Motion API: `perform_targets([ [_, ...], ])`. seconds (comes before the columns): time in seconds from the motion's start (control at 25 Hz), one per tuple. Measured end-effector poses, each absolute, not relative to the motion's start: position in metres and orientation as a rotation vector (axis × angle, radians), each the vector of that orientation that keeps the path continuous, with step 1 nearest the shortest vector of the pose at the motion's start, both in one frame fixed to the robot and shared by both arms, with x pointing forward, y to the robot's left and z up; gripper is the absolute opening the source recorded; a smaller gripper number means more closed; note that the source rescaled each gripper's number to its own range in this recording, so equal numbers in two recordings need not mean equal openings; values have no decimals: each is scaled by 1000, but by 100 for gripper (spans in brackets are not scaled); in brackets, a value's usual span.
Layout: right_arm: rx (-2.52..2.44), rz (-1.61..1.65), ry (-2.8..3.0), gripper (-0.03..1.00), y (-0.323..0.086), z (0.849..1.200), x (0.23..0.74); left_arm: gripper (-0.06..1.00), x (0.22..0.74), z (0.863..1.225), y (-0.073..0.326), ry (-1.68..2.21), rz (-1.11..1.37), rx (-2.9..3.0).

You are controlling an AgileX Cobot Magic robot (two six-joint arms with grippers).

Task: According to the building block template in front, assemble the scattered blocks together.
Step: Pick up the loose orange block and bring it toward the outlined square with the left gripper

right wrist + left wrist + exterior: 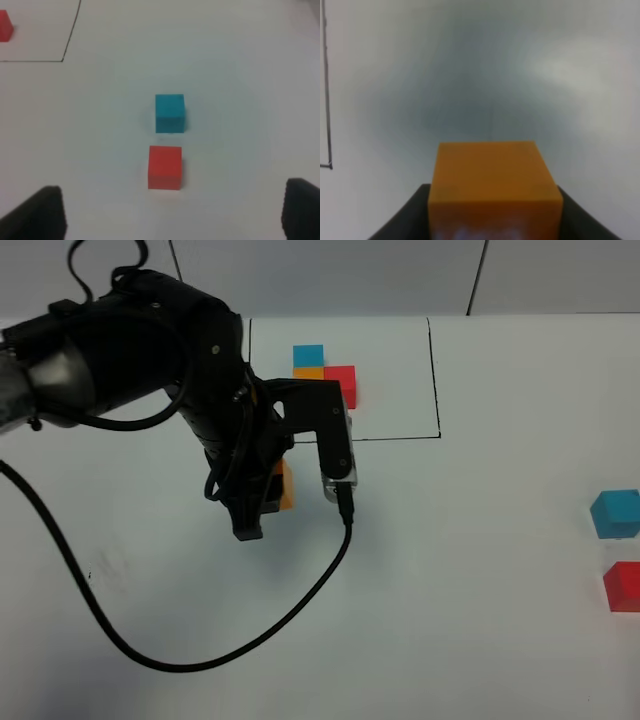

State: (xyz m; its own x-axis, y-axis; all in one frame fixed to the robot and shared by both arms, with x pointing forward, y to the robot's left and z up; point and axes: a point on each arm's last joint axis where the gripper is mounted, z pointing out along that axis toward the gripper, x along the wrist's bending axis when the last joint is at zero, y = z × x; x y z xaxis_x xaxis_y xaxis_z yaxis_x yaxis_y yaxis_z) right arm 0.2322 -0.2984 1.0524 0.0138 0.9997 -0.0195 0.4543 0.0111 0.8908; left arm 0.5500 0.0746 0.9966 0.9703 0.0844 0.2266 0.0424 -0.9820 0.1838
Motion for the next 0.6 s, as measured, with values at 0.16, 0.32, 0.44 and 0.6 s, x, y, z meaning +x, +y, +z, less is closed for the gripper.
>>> perform_targets([
  [0.16, 1543, 923, 1540, 74, -298, 1052, 232, 0, 553, 984, 58, 58, 318, 2951],
  [0.32, 1543, 923, 1540, 74, -298, 1052, 232, 0, 551, 970, 46, -7, 282, 2975],
  [0.44, 1543, 923, 1540, 74, -298, 1052, 232, 0, 549, 957, 40, -39, 245, 2998],
  [0.6, 1543, 923, 1540, 74, -298, 1052, 232, 0, 547, 944, 34, -72, 218, 3022],
])
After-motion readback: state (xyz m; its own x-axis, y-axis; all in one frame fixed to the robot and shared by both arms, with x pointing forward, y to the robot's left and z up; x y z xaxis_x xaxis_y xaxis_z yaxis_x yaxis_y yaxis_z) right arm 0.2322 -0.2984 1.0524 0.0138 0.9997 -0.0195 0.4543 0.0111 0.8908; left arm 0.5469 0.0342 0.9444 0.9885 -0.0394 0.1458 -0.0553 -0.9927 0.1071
